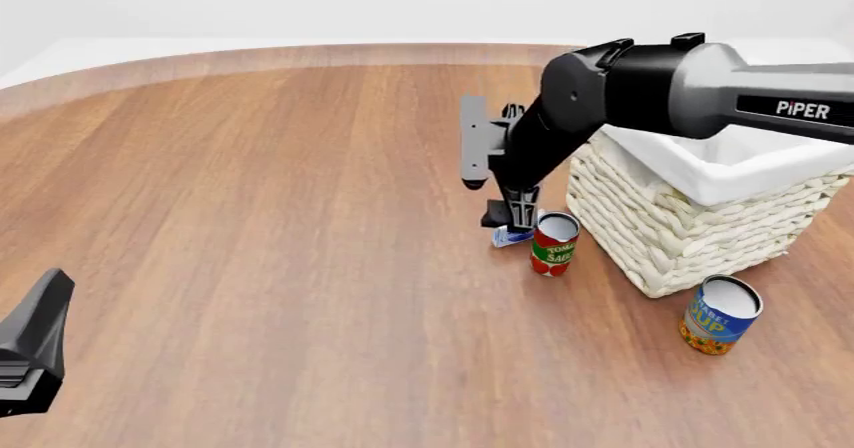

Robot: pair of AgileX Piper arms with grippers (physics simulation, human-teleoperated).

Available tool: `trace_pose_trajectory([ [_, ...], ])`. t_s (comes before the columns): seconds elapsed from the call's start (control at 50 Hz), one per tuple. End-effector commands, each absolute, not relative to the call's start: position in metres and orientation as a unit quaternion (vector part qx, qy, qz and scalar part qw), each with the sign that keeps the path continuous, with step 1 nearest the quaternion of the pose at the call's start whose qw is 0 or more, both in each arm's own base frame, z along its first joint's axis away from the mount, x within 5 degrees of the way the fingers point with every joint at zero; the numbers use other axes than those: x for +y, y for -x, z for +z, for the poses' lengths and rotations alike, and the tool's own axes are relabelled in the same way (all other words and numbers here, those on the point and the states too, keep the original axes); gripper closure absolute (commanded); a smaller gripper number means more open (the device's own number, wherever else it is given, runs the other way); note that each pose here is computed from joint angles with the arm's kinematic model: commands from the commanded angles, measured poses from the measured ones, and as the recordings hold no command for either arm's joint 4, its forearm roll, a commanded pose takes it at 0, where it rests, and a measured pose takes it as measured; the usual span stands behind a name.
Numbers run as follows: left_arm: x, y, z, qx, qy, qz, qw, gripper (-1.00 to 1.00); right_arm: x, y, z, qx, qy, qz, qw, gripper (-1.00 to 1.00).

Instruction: Pick up the alphabet soup and the cream cheese box, and put them in the basket.

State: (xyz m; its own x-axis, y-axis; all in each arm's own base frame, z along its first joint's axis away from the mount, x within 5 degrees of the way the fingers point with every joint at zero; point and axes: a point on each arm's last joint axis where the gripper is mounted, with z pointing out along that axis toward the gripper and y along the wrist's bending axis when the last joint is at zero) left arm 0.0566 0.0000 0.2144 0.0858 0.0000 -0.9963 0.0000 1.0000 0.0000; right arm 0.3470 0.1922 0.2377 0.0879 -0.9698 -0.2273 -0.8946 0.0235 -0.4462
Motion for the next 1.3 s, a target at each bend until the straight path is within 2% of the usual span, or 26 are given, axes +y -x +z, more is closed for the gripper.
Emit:
trace_pose_trajectory([
  [0.02,0.000,-0.057,0.214,0.676,0.000,0.000,0.737,-1.00,0.195,-0.350,0.227,0.670,0.700,-0.073,0.238,-1.00],
  [0.8,0.000,-0.057,0.214,0.676,0.000,0.000,0.737,-1.00,0.226,-0.357,0.213,0.688,0.695,-0.047,0.202,-1.00],
  [1.3,0.000,-0.057,0.214,0.676,0.000,0.000,0.737,-1.00,0.209,-0.377,0.190,0.695,0.696,-0.050,0.176,-1.00],
])
